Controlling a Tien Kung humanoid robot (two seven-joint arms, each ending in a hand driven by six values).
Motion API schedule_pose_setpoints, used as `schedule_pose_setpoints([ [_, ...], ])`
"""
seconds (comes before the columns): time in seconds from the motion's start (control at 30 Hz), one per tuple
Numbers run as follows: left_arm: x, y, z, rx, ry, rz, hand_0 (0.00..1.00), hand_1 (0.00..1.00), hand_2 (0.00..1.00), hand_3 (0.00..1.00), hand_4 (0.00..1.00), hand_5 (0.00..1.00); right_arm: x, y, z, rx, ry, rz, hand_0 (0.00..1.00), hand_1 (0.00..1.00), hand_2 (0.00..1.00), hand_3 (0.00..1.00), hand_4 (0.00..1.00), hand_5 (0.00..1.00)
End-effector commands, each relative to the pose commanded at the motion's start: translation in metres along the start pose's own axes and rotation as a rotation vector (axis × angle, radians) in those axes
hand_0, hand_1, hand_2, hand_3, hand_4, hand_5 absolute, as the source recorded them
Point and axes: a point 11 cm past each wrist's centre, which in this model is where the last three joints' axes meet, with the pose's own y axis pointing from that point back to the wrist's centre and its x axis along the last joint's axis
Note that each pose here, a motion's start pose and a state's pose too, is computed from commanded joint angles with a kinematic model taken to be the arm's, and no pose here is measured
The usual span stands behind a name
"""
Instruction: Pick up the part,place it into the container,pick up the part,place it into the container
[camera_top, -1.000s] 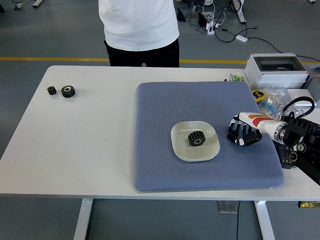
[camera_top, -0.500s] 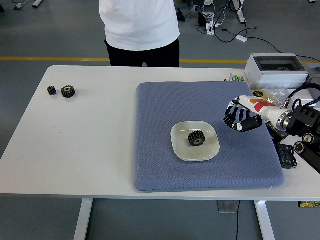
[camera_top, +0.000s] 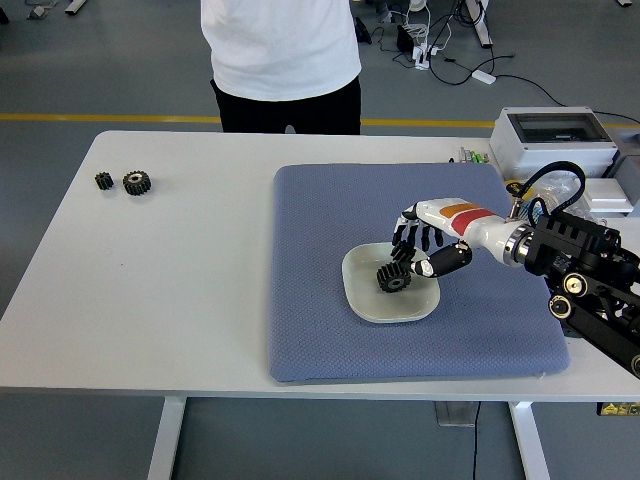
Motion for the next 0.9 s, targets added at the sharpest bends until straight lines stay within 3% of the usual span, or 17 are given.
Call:
schedule_pose_setpoints([
  [0.37,0.001,0.0,-0.004,0.007,-0.005,0.001,0.703,0.68,0.699,0.575,0.69,0.631,-0.004,-0.014,-0.009,0.003,0.06,-0.024,0.308,0.386,0.45,0.485,0.659,0.18],
  [0.9,0.001,0.0,-0.006,0.011,-0.007,0.002,0.703,0.68,0.701,0.576,0.689,0.635,-0.009,-0.016,0.002,-0.04,0.117,-0.067,0.298,0.392,0.472,0.49,0.686,0.214],
])
